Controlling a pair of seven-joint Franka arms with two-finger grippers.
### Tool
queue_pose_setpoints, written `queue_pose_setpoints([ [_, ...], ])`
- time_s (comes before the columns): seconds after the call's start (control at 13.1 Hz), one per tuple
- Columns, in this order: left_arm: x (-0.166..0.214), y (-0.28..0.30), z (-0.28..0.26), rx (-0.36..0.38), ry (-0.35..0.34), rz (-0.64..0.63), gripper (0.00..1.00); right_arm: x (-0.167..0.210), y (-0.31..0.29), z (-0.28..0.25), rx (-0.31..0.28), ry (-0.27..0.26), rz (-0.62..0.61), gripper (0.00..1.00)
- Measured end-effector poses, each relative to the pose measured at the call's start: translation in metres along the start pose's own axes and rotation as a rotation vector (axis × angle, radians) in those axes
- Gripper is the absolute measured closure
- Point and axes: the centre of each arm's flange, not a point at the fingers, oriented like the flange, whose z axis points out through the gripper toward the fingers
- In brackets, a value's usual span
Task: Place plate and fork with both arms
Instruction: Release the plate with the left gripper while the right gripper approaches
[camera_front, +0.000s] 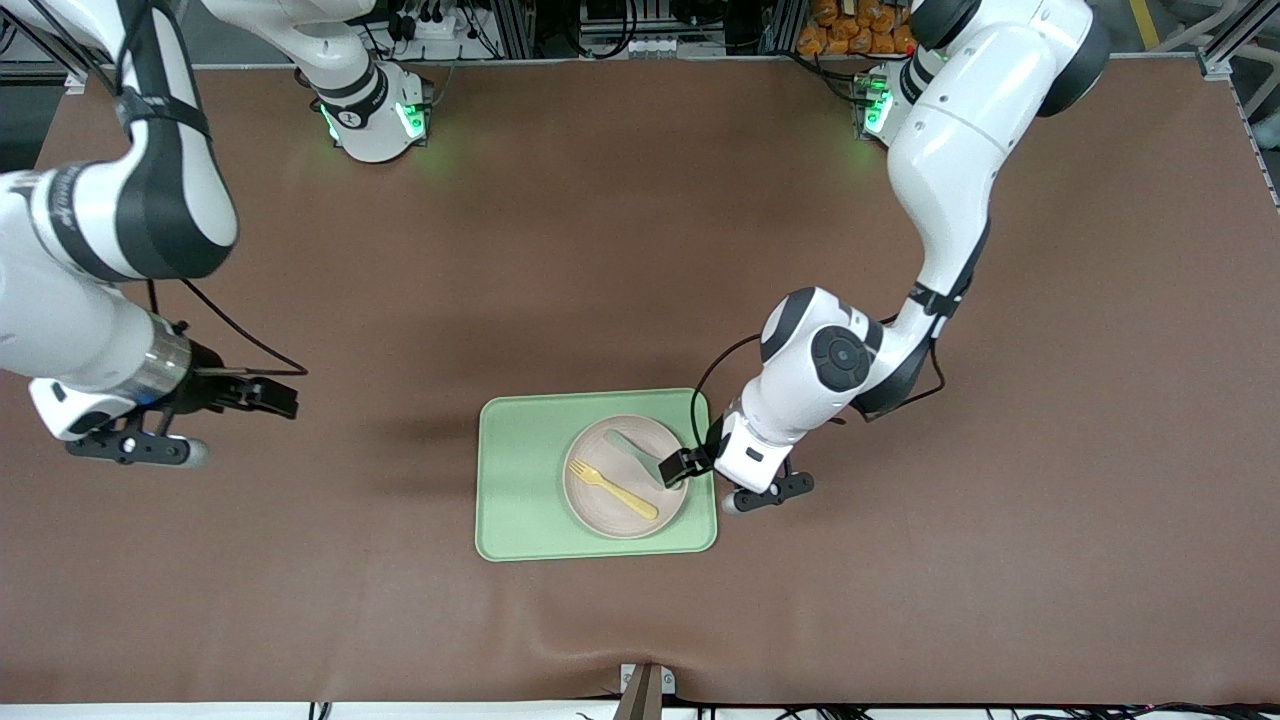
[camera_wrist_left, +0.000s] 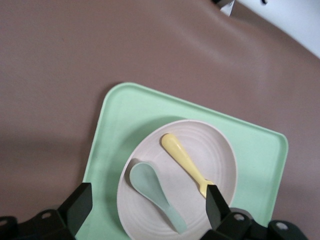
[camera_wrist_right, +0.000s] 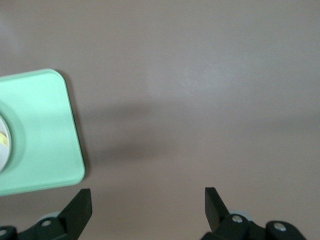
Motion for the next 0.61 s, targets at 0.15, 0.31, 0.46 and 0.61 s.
queue_pose_setpoints([
  [0.15, 0.014, 0.004, -0.053, 0.038, -0.009, -0.001, 0.00, 0.003, -0.031, 0.021, 0.011, 0.011, 0.004, 0.00],
  [0.31, 0.031, -0.004, -0.112, 0.111, 0.000, 0.018, 0.00, 0.005, -0.076, 0.039, 0.030, 0.022, -0.016, 0.00],
  [0.46, 0.049, -0.023, -0.167, 0.188, -0.002, 0.060, 0.00, 0.008, -0.123, 0.049, 0.045, 0.037, -0.067, 0.00],
  [0.61, 0.061, -0.048, -0.216, 0.250, -0.036, 0.109, 0.00, 0.008, -0.175, 0.058, 0.062, 0.063, -0.133, 0.00],
])
